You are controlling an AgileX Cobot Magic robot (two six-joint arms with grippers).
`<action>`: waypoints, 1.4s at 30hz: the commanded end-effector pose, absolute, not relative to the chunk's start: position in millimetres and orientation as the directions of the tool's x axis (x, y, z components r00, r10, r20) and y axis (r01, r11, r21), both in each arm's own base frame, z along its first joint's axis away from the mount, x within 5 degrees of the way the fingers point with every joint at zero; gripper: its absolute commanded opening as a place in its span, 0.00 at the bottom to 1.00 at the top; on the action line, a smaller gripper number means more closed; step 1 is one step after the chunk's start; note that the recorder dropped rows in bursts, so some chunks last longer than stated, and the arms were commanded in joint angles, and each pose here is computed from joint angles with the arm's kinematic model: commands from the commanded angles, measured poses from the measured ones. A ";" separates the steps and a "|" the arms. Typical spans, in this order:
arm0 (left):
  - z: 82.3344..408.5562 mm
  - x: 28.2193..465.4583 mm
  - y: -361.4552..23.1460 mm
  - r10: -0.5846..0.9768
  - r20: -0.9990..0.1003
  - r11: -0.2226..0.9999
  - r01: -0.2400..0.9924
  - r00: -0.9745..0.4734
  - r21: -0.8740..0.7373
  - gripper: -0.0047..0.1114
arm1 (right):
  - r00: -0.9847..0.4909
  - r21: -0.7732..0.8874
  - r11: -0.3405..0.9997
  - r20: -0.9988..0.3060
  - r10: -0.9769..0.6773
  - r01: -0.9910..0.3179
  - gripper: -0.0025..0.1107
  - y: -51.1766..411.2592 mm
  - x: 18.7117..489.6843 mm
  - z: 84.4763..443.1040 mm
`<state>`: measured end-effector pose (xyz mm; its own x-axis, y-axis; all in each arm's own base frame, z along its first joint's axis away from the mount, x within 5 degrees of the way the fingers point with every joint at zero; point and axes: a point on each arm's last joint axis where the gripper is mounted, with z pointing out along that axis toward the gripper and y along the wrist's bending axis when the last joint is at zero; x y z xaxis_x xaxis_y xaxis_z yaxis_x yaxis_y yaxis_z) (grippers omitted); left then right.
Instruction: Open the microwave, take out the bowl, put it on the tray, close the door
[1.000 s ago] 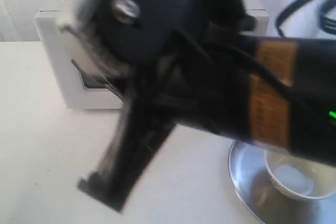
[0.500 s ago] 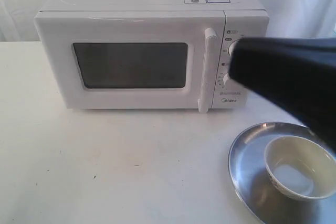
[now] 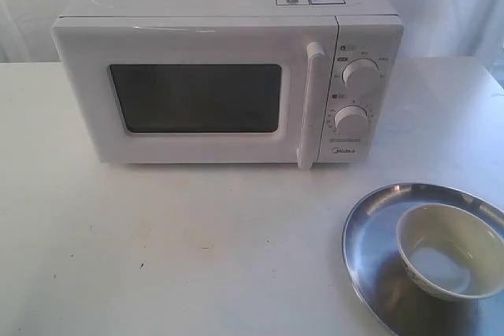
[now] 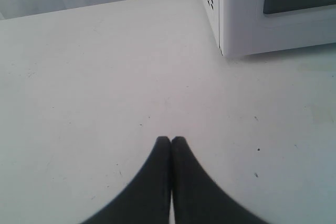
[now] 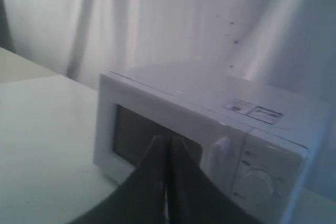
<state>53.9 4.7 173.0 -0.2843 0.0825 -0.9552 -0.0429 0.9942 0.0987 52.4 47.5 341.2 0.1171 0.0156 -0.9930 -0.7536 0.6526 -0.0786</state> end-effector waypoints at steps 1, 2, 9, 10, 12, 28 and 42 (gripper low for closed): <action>173.6 53.9 4.5 0.073 -0.957 0.995 -0.044 -0.279 0.089 0.04 | 0.317 -0.217 0.700 -0.948 0.015 -0.681 0.02 32.7 39.9 318.9; 173.6 53.9 4.5 0.073 -0.957 0.995 -0.044 -0.279 0.089 0.04 | 0.339 -0.220 0.737 -0.941 0.013 -0.639 0.02 27.7 36.7 312.0; 173.6 53.9 4.5 0.073 -0.957 0.995 -0.044 -0.279 0.089 0.04 | 0.247 -0.026 0.932 -0.967 0.068 -0.360 0.02 9.8 39.3 276.8; 173.6 53.9 4.5 0.073 -0.957 0.995 -0.044 -0.279 0.089 0.04 | 0.242 -0.034 0.939 -0.969 0.053 -0.341 0.02 10.6 40.5 272.4; 173.6 53.9 4.5 0.073 -0.957 0.995 -0.044 -0.279 0.089 0.04 | 0.227 -0.042 0.947 -0.973 0.034 -0.320 0.02 12.5 42.9 263.2; 173.6 53.9 4.5 0.073 -0.957 0.995 -0.044 -0.279 0.089 0.04 | 0.084 0.037 0.954 -0.994 0.065 -0.297 0.02 17.6 53.2 214.4; 173.6 53.9 4.5 0.073 -0.957 0.995 -0.044 -0.279 0.089 0.04 | 0.040 -0.002 0.967 -0.999 0.009 -0.256 0.02 14.5 54.5 209.0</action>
<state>53.9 4.7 173.0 -0.2843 0.0825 -0.9552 -0.0429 0.9942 0.0987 54.9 14.1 210.9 0.0411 0.0230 -0.9989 -0.2537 0.9672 0.0118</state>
